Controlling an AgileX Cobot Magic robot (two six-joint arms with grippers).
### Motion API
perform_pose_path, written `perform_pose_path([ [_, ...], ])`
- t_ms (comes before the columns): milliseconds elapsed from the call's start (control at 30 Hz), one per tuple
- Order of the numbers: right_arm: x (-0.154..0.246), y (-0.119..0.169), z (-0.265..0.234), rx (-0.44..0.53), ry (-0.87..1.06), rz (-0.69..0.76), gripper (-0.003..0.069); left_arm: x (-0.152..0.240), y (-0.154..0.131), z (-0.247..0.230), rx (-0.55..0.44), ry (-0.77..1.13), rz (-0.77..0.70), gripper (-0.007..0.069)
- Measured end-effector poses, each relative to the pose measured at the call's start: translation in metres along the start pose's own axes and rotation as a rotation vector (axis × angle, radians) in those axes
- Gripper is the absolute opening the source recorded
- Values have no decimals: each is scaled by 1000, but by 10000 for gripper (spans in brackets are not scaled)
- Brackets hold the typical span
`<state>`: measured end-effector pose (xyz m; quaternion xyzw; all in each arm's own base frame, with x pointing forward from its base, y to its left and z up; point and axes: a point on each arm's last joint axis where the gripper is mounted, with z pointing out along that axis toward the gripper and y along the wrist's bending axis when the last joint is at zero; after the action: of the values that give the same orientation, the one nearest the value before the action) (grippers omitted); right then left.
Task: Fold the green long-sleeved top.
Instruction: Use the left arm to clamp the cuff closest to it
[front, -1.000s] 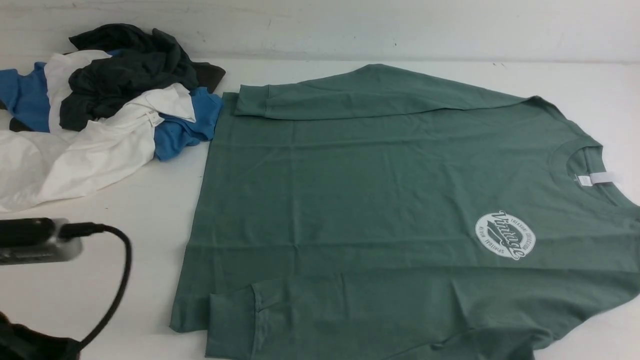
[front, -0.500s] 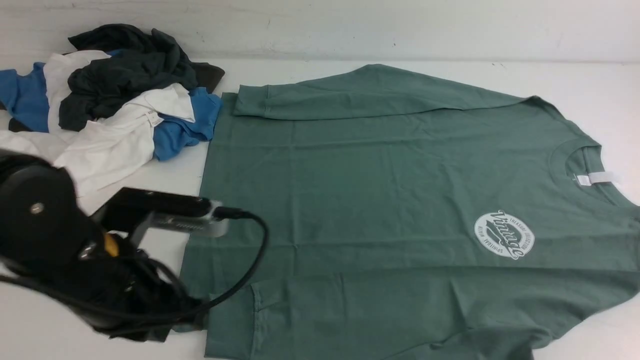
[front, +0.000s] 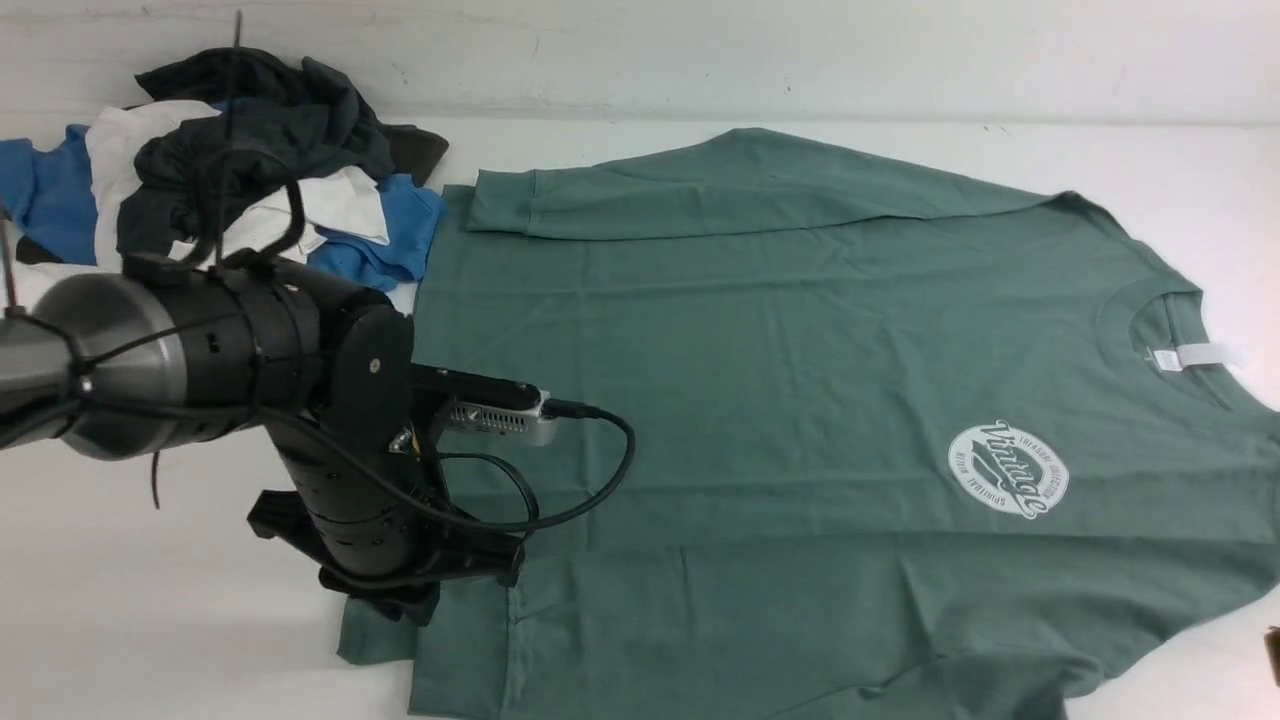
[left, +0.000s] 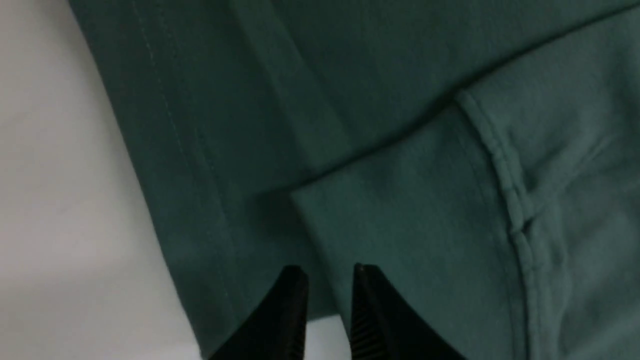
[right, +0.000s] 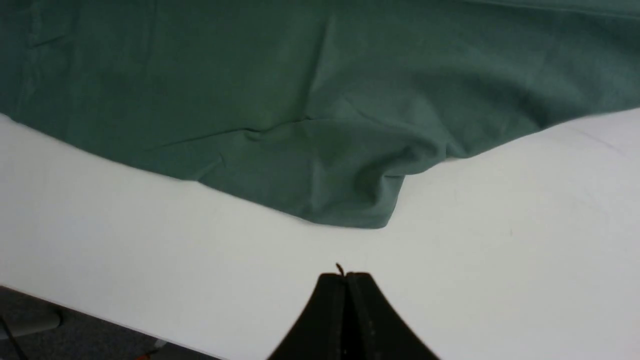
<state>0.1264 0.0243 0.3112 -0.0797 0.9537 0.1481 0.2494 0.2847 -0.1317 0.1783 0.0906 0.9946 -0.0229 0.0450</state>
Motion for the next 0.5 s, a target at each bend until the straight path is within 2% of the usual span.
perform_pose_path([
  [133, 0, 1, 0, -16, -5, 7, -12, -3, -1, 14, -6, 23, -27, 252],
  [167, -1, 2, 0, -22, -7, 6, -12, -4, -1, 18, -7, 24, -43, 312],
  [267, -1, 2, 0, -26, -8, 5, -12, -7, -2, 20, 5, 6, -58, 360],
  [433, -1, 2, 0, -26, -8, 4, -11, -8, -5, 20, 38, -7, -80, 344],
  [500, -1, 2, 0, -26, -8, 3, -11, -8, -5, 20, 43, -6, -79, 281],
])
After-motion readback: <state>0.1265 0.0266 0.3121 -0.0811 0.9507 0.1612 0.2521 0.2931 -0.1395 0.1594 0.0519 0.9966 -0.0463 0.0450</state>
